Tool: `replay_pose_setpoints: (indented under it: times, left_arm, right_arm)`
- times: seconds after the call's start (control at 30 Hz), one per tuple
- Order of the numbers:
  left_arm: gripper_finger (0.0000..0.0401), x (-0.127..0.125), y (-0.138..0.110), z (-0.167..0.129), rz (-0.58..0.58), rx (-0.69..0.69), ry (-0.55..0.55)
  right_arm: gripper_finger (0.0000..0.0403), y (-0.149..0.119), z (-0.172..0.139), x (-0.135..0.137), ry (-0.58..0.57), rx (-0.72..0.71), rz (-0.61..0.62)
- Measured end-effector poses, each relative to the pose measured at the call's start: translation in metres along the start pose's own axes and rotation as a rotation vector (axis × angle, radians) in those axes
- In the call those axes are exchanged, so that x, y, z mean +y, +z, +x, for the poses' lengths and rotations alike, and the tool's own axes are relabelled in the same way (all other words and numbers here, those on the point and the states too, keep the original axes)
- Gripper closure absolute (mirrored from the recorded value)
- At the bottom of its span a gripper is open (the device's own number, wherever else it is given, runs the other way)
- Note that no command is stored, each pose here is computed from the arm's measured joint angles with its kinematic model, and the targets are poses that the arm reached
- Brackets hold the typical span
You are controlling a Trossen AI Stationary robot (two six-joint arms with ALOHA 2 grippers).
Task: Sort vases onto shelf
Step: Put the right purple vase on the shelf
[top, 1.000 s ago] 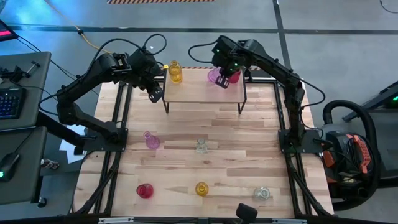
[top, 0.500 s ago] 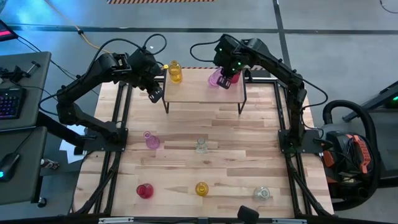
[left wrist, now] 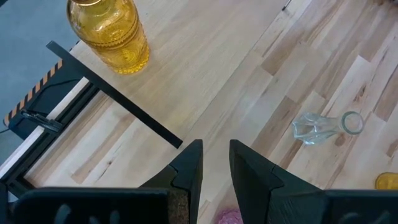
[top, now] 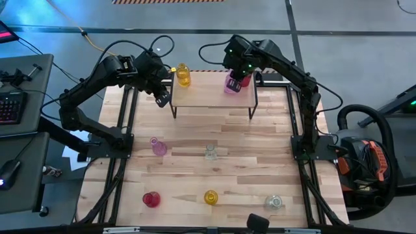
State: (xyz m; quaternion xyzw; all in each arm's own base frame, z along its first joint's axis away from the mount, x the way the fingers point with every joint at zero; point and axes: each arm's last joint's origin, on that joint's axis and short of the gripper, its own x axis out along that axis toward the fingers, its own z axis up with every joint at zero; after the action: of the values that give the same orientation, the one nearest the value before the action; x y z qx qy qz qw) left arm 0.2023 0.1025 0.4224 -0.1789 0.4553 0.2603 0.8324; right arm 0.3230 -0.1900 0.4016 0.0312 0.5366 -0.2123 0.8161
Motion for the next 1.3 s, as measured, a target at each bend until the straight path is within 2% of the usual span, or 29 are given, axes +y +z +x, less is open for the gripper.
replay_pose_setpoints:
  times: [0.5, 1.3]
  left_arm:
    - [0.033, 0.0, 0.0, 0.0, 0.0, 0.0, 0.0]
    - [0.033, 0.0, 0.0, 0.0, 0.001, 0.0, 0.0]
  right_arm:
    - [0.0357, 0.006, 0.006, -0.002, -0.037, -0.029, 0.011]
    - [0.0357, 0.011, 0.006, -0.001, -0.002, -0.088, 0.069]
